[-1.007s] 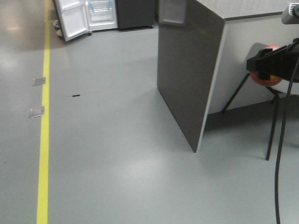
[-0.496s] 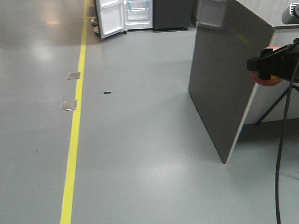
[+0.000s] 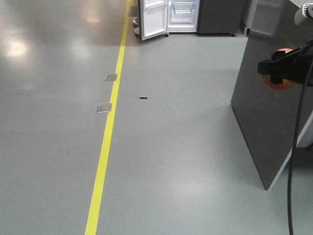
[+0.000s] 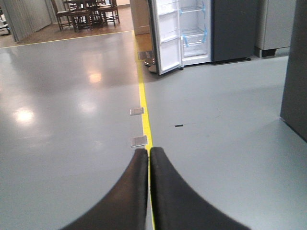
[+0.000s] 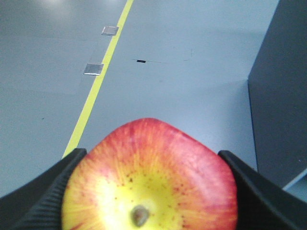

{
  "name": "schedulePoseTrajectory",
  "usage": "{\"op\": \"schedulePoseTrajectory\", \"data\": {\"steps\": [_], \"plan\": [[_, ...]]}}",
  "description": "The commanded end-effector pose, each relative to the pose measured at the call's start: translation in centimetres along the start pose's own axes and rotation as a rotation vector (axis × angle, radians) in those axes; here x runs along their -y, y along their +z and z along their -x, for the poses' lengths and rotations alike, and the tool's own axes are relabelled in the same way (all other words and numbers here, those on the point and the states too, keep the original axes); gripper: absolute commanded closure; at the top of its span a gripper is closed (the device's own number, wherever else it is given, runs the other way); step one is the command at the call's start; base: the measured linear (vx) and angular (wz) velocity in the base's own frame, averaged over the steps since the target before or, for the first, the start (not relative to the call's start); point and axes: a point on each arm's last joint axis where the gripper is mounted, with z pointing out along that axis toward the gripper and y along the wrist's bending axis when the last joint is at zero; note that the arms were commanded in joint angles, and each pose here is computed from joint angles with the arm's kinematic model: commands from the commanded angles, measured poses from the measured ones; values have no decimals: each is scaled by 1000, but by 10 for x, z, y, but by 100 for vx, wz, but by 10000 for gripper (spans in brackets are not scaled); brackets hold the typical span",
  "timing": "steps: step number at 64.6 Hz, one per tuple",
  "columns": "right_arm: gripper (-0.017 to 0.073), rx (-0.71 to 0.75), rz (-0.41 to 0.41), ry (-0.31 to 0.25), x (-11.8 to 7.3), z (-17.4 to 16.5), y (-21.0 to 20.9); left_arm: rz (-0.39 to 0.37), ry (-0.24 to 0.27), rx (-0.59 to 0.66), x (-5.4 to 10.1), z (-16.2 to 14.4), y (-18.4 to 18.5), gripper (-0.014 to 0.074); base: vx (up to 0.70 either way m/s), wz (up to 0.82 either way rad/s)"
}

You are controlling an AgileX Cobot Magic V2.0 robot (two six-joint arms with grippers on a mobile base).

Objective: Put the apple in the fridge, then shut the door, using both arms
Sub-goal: 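Drive the base toward the open white refrigerator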

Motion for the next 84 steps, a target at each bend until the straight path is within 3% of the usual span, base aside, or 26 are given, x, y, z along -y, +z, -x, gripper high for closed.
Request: {"op": "schedulePoseTrajectory", "data": {"steps": [1, 84], "plan": [[444, 136, -23, -13, 1, 21, -17, -6, 0, 65, 1, -2, 1, 599, 8, 20], [444, 134, -22, -13, 0, 20, -17, -6, 0, 65, 1, -2, 1, 599, 12, 4]]}}
